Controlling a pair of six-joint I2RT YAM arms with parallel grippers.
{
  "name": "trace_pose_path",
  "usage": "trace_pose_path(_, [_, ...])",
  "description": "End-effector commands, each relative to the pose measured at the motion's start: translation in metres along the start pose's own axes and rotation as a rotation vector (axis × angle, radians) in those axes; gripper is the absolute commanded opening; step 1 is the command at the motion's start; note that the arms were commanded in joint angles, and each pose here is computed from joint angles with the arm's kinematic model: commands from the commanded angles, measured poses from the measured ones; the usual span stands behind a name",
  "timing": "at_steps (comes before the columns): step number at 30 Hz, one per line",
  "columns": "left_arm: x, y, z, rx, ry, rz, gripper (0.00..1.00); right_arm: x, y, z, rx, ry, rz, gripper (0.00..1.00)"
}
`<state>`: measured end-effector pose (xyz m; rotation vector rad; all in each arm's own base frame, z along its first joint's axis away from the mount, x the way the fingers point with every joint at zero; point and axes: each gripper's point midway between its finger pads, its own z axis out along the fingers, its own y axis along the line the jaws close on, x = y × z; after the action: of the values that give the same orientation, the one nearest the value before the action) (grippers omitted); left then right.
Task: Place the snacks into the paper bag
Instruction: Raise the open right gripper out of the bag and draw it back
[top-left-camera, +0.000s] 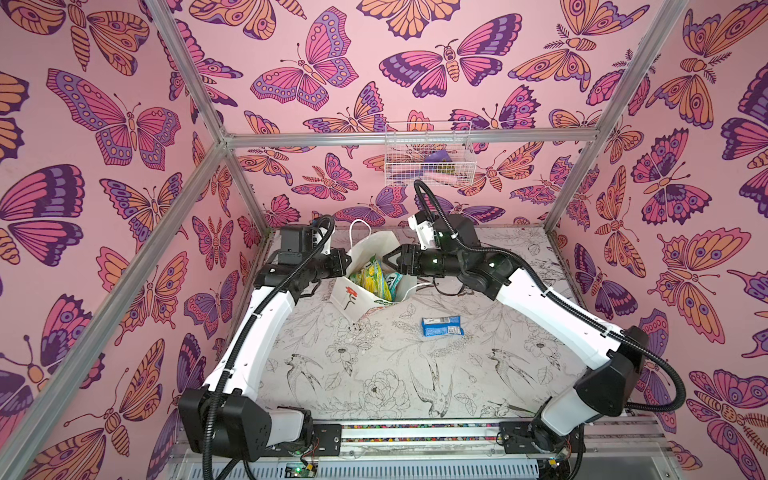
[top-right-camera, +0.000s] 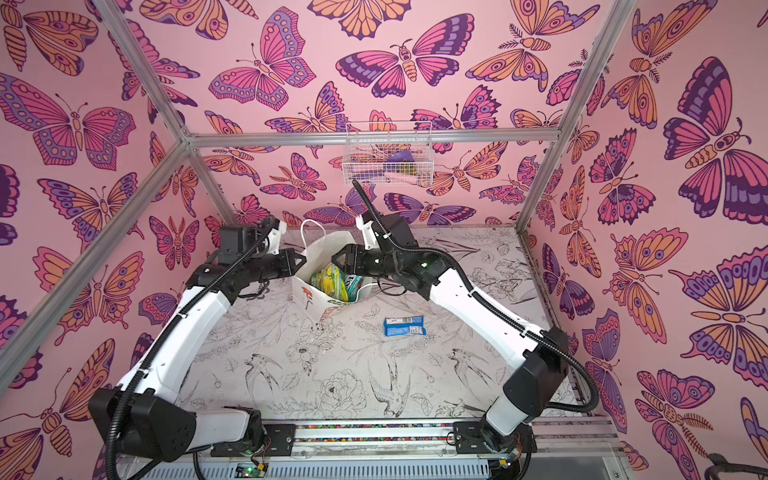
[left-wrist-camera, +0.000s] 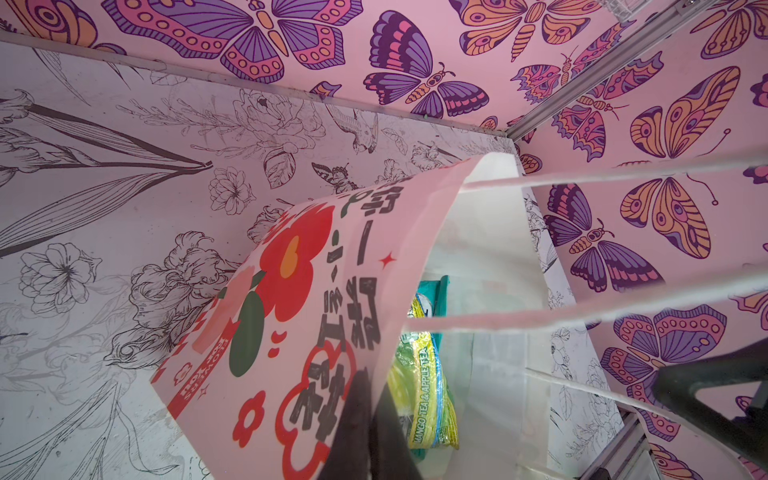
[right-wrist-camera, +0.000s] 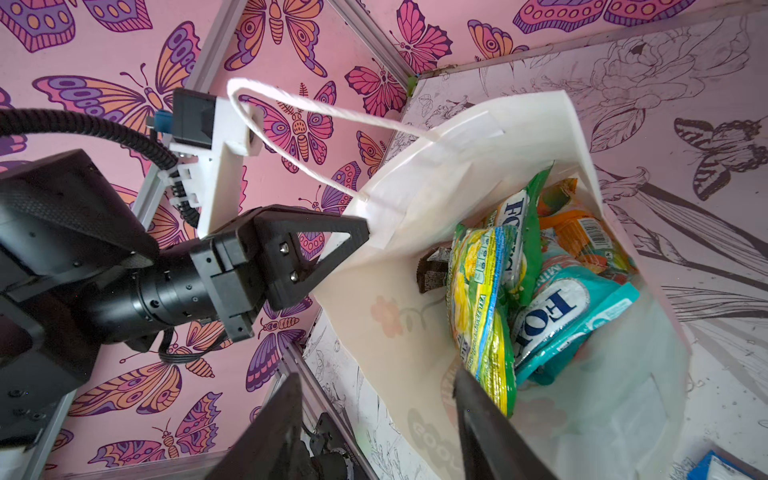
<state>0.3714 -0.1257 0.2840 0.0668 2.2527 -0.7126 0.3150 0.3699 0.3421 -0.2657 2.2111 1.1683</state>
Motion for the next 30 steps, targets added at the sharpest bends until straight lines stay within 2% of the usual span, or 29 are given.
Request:
trace_pose_path(1, [-0.019, -0.02, -0.015, 0.059, -0.09, 0.059, 0.0, -0.014, 0.009, -0.032, 0.013, -0.068, -0.075, 0.63])
trace_pose_path(7, [-0.019, -0.019, -0.015, 0.052, -0.092, 0.061, 0.0, -0.007, -0.001, -0.056, 0.072, -0.083, -0.122, 0.71])
trace_pose_path(14, [-0.019, -0.018, -0.015, 0.046, -0.094, 0.062, 0.0, 0.02, -0.028, -0.083, 0.071, -0.062, -0.063, 0.78])
trace_pose_path(19, [-0.02, -0.017, -0.015, 0.044, -0.095, 0.061, 0.0, 0.048, -0.041, -0.087, -0.02, -0.016, 0.042, 0.8])
trace_pose_path(22, [-0.019, -0.017, -0.013, 0.046, -0.089, 0.058, 0.0, 0.06, -0.033, -0.079, -0.132, 0.01, 0.103, 0.79])
trace_pose_path(26, [-0.019, -0.02, -0.012, 0.049, -0.089, 0.06, 0.0, 0.053, -0.024, -0.071, -0.235, -0.036, 0.189, 0.79])
trace_pose_path(30, [-0.018, -0.024, -0.012, 0.038, -0.094, 0.072, 0.0, 0.044, -0.023, -0.062, -0.264, -0.08, 0.254, 0.77])
